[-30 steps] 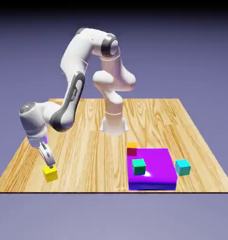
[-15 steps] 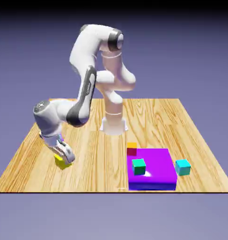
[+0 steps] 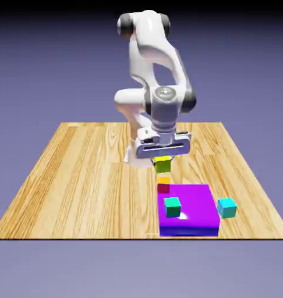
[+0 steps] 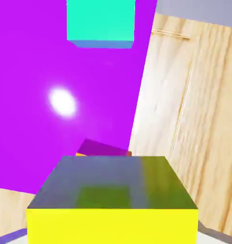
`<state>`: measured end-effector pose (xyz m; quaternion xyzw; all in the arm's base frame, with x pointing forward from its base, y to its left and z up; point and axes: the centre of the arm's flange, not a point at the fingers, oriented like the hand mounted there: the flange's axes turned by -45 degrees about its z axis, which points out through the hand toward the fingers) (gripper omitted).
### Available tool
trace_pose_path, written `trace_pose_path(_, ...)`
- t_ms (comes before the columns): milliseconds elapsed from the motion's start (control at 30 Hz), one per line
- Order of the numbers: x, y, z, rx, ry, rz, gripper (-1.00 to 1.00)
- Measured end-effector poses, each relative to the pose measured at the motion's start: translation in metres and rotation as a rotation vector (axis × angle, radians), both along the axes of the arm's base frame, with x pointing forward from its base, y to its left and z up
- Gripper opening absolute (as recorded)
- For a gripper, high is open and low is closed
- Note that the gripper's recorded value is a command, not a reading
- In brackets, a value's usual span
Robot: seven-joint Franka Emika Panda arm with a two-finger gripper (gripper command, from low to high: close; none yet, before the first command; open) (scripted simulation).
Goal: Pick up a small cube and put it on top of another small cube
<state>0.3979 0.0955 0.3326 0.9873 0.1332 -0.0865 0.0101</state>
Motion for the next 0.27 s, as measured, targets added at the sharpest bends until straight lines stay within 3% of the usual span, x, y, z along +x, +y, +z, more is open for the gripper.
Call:
trace_pose_path(133, -0.006, -0.002, -0.057, -0.001, 0.000, 0.000, -1.00)
trace_pose_path(167, -0.008, -0.002, -0.069, -0.001, 0.000, 0.000, 1.00)
trace_pose_path(267, -0.005, -0.002, -0.056, -0.003, -0.001, 0.000, 1.00)
